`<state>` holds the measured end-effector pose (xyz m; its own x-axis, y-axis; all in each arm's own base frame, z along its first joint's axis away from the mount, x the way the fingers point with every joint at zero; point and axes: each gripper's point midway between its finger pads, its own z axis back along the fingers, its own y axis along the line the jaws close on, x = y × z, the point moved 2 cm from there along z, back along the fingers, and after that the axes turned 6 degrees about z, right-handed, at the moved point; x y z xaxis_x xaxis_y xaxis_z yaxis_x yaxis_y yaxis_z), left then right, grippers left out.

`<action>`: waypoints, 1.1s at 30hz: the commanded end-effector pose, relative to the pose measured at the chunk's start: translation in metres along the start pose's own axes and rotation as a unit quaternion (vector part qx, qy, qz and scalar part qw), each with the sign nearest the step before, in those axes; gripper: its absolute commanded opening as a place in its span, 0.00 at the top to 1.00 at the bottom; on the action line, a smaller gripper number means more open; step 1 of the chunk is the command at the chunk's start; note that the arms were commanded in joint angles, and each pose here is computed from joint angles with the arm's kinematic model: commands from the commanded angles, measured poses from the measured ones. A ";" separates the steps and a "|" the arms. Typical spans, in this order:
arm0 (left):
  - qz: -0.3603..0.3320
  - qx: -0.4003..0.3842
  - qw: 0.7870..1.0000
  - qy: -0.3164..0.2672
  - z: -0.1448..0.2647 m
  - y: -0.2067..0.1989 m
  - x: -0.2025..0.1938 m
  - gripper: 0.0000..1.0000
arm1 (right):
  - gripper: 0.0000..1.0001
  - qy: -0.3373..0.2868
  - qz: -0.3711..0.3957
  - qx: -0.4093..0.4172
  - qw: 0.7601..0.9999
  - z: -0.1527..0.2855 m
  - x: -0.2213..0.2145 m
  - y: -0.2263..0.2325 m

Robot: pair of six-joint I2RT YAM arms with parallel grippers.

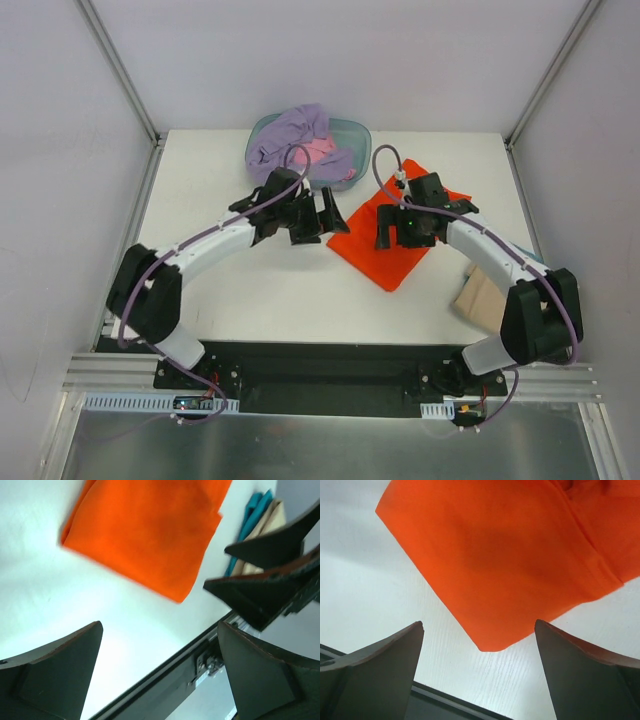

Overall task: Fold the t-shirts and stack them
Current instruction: Grab one side of the 2/3 rectangular tshirt with right arm

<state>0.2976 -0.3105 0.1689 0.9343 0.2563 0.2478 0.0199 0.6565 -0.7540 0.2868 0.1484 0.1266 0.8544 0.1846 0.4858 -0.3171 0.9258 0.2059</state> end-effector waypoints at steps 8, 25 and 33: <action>0.035 0.114 0.989 -0.084 0.080 0.095 -0.040 0.01 | 0.03 0.077 0.106 -0.012 0.991 -0.073 0.016 0.051; 0.075 0.183 0.971 -0.132 0.123 0.144 -0.052 0.01 | 0.03 0.172 0.168 0.019 0.970 -0.081 -0.107 0.142; 0.080 0.210 0.960 -0.167 0.148 0.155 -0.053 0.01 | 0.03 0.014 0.290 -0.051 0.955 -0.003 -0.070 0.169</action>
<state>0.2055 -0.1353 0.1266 0.7738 0.5334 0.3418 -0.2996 0.7835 -0.5445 0.1610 0.3038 0.0503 0.6425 0.7111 0.2855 -0.7372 0.6753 -0.0229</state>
